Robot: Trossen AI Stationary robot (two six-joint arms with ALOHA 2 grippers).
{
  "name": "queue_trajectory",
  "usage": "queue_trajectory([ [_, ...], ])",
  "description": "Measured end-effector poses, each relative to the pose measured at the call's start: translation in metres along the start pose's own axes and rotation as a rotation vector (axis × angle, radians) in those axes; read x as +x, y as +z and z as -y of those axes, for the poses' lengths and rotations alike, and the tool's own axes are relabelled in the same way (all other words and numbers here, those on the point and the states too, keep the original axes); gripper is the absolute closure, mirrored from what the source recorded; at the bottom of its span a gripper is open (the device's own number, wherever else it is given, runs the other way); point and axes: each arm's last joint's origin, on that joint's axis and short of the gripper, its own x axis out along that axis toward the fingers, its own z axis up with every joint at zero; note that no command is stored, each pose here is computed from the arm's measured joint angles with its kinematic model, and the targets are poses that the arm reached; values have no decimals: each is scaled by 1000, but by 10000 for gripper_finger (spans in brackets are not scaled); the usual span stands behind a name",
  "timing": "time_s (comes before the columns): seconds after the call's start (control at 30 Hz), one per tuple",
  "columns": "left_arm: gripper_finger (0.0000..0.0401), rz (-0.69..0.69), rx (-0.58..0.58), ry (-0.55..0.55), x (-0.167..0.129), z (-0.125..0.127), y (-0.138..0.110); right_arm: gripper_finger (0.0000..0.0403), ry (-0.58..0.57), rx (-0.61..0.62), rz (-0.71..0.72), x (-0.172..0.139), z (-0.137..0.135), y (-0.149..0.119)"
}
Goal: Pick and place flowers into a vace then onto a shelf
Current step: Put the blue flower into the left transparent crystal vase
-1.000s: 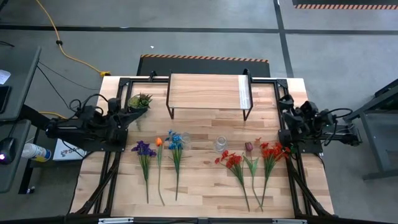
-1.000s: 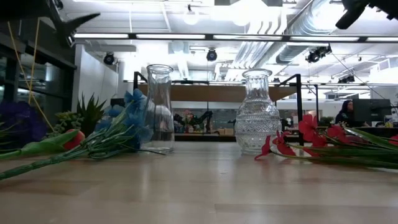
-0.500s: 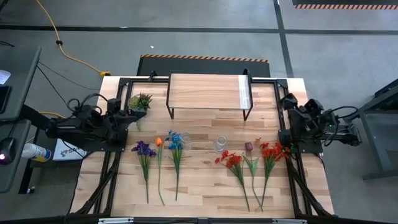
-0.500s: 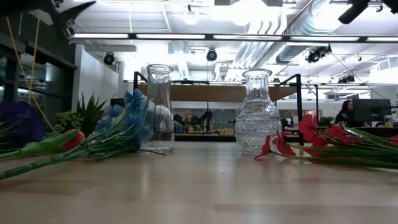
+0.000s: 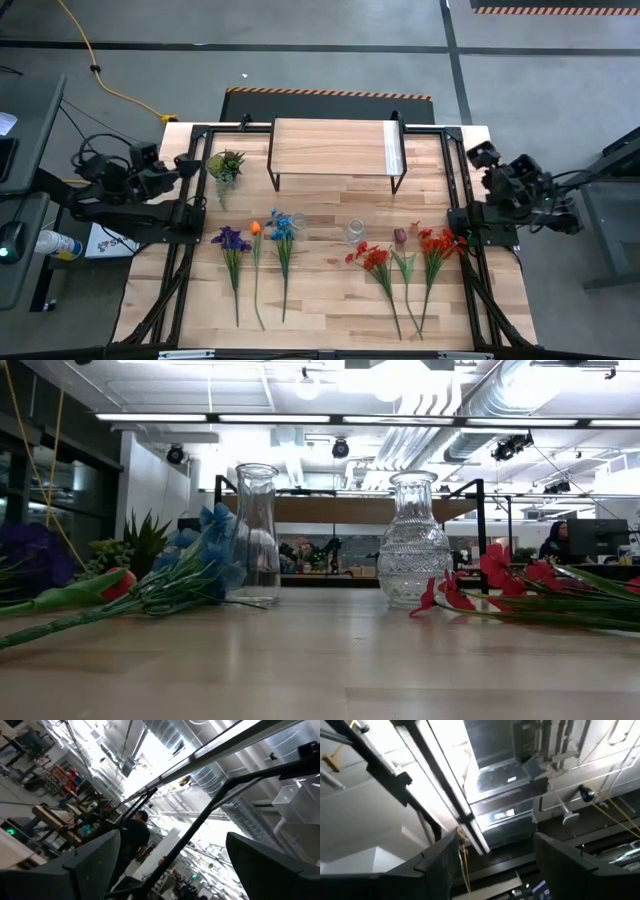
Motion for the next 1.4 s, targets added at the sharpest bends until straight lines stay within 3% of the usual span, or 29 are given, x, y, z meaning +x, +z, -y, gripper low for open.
queue_trajectory([
  [0.3, 7, -3, 38, 37, -4, 6, 8, 155, 50, 3, -280, 81, -15, 25],
  [0.47, 7, -4, 39, 45, -4, 5, 8, 155, 105, 104, -467, 137, -19, 20],
  [0.7, 7, -18, 41, 59, -4, 4, 6, 155, 178, 223, -733, 205, -28, -10],
  [0.9, 7, -19, 42, 61, -4, 4, 6, 155, 198, 299, -927, 244, -44, -41],
  [1.4, 7, -32, 48, 117, -4, 0, 3, 155, 313, 364, -1184, 294, -95, -118],
])
